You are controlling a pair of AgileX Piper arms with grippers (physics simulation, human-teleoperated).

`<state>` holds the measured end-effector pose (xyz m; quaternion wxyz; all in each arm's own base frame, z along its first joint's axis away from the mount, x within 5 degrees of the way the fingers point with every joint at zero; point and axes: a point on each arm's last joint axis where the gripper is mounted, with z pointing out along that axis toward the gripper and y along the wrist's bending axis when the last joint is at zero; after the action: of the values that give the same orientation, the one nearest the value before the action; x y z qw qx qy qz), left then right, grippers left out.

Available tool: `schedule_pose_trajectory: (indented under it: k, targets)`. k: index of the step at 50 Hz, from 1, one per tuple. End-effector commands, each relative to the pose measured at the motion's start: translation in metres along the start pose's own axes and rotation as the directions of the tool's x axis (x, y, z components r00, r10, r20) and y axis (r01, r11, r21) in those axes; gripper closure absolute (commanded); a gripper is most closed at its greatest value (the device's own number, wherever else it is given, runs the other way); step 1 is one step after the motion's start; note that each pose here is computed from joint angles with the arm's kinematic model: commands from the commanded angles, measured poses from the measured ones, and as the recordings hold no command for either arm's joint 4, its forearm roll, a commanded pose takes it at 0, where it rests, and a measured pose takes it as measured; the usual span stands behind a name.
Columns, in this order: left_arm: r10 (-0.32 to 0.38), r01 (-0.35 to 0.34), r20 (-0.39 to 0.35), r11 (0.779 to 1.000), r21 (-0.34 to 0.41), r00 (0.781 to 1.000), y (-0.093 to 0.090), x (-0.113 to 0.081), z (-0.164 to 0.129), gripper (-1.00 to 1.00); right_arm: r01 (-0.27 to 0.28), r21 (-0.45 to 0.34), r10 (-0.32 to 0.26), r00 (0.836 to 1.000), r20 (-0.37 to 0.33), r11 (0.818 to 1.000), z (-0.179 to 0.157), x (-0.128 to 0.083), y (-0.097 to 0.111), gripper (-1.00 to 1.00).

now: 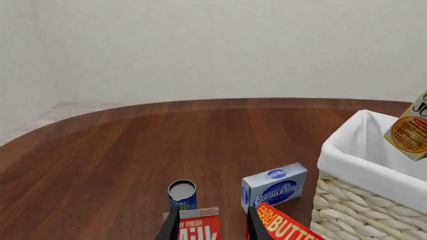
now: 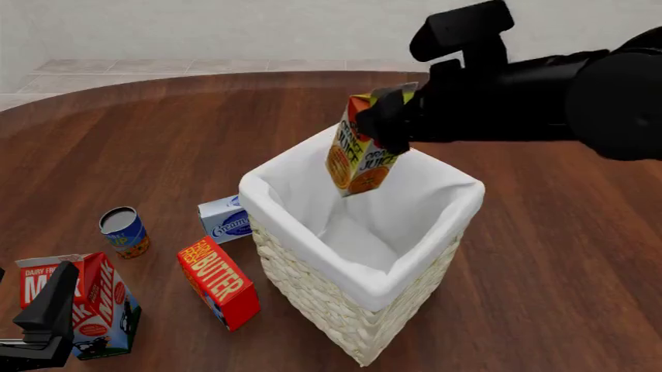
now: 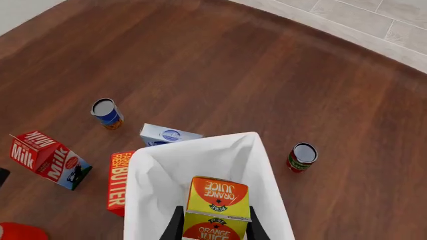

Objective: Pick up the orange juice, and put it in the basket.

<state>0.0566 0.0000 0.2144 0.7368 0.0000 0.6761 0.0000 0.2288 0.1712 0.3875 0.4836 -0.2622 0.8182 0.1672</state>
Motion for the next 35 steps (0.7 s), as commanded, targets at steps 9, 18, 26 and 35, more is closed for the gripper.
schedule_pose_trajectory:
  k: [9,18,26,35]
  targets:
    - [0.0,0.0,0.0,1.0,0.0,1.0,0.0,0.0,0.0,-1.0,-0.022,-0.009,0.021,0.999,-0.046,1.0,0.01,0.021,0.003,1.0]
    - [0.0,0.0,0.0,1.0,0.0,1.0,0.0,0.0,0.0,-1.0,-0.04,-0.018,0.039,0.996,-0.078,0.999,0.019,0.035,0.007,1.0]
    - [0.0,0.0,0.0,1.0,0.0,1.0,0.0,0.0,0.0,-1.0,-0.048,-0.022,0.046,0.993,-0.112,0.999,0.03,0.049,0.009,1.0]
    - [0.0,0.0,0.0,1.0,0.0,1.0,0.0,0.0,0.0,-1.0,-0.053,-0.023,0.05,0.99,-0.13,0.998,0.037,0.057,0.011,1.0]
